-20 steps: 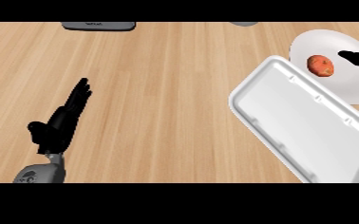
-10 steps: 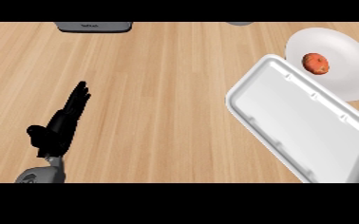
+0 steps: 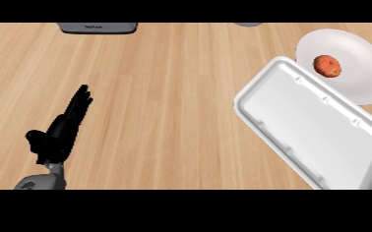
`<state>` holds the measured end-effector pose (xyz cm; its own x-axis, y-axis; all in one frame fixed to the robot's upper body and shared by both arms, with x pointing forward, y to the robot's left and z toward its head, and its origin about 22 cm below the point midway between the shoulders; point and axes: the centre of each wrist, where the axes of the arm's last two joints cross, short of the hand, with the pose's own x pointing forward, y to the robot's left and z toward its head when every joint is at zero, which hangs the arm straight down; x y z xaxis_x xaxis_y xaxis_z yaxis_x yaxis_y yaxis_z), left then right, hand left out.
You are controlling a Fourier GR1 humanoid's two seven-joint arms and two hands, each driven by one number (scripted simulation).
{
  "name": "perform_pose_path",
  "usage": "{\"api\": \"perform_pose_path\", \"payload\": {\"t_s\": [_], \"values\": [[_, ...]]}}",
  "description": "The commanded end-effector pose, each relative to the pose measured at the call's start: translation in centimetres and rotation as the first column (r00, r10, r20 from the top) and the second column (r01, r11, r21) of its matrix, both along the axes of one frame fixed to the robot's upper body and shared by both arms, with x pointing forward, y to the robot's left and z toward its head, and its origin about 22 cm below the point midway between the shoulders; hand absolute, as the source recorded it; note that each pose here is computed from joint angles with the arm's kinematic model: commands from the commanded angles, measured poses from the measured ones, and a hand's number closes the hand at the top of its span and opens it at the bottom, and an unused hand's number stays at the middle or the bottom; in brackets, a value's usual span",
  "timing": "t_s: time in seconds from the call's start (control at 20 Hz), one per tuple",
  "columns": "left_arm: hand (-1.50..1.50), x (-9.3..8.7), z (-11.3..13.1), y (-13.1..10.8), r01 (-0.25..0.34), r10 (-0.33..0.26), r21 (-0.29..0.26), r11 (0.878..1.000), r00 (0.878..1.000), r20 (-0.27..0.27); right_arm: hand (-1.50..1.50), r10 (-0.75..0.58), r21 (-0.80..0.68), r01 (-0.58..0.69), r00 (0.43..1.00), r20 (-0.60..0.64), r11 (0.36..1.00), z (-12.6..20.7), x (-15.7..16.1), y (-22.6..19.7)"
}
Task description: Pick the squash from the tray and place it in the plate
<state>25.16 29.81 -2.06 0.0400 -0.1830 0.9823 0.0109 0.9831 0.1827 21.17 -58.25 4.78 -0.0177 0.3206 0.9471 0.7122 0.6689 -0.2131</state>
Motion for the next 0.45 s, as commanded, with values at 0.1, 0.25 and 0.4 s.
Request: {"api": "perform_pose_path", "payload": {"t_s": [0.1, 0.25, 0.4], "values": [[0.0, 0.8, 0.8, -0.6, 0.021, -0.021, -0.014, 1.0, 1.0, 0.008, -1.5, 0.034, -0.031, -0.035, 0.999, -0.021, 0.999, 0.3, -3.9, -2.1], [0.0, 0.5, -0.6, 0.3, -0.001, 0.001, -0.005, 1.0, 1.0, 0.006, -1.5, 0.044, -0.042, -0.046, 0.998, -0.037, 0.998, -2.5, -4.1, -0.7], [0.0, 0.1, -0.8, -0.3, 0.002, -0.002, -0.004, 1.0, 1.0, 0.017, -1.5, -0.004, -0.066, 0.001, 0.999, -0.039, 0.998, -1.8, -5.0, -1.5]]}}
